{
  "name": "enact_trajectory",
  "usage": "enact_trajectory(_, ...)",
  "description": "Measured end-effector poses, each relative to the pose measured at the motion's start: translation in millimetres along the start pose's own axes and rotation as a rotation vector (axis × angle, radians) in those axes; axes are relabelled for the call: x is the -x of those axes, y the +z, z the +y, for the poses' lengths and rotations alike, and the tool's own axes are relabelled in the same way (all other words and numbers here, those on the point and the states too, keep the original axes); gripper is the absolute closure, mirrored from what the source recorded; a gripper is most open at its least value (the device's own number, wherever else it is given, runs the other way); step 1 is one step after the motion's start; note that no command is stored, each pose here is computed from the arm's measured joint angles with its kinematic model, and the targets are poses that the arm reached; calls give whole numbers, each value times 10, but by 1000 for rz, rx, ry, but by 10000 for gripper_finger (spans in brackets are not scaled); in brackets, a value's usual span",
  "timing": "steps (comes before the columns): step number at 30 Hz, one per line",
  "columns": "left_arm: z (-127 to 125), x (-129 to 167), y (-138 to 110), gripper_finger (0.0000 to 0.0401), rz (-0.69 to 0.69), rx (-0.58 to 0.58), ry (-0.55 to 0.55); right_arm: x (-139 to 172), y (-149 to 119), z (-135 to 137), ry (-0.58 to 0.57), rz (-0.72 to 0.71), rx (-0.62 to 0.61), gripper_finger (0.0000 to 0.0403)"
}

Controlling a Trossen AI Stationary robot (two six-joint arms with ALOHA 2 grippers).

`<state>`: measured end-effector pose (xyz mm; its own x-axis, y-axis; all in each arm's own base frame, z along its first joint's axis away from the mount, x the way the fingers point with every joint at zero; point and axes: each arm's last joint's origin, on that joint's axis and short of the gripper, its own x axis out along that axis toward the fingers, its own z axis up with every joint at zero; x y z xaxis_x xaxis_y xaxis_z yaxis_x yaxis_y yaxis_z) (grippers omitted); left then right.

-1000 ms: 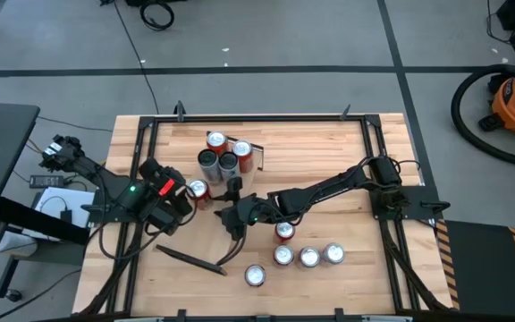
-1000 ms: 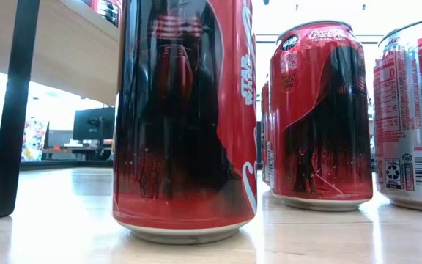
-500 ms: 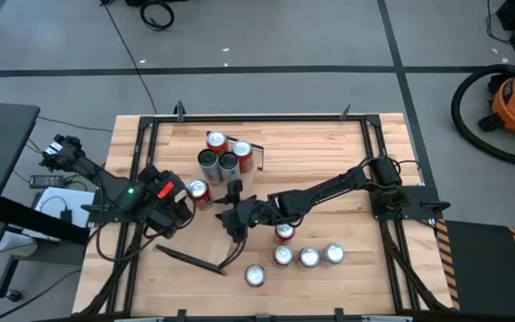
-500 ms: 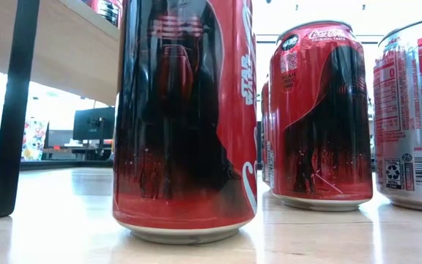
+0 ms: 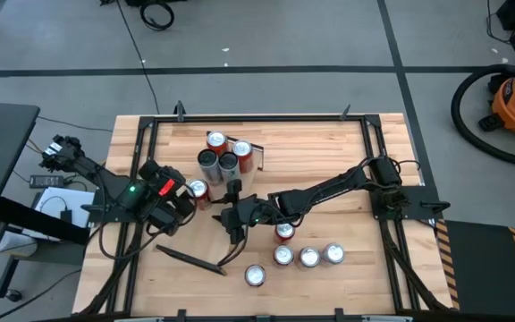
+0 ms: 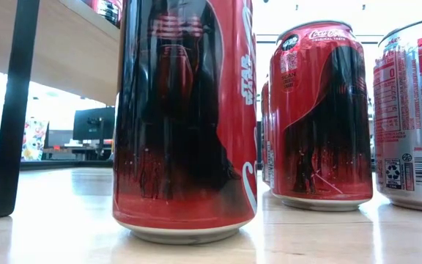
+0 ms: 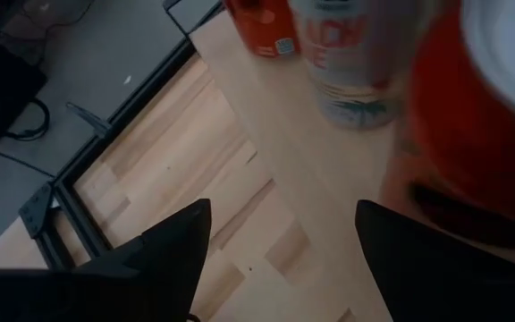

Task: Place canned beverage on shelf
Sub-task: Put the top red soda can on the shelf

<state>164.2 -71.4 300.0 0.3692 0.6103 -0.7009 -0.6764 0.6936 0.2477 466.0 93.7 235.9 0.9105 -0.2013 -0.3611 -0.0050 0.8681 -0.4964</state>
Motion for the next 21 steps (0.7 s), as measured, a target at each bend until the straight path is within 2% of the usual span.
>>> enact_trajectory(10,38,-59,47,111,17,-12,34,-16,1,-48,-22,-10,-36,190)
enact_trajectory(21,37,-58,36,111,50,-31,22,-39,-10,-89,14,-29,-71,190)
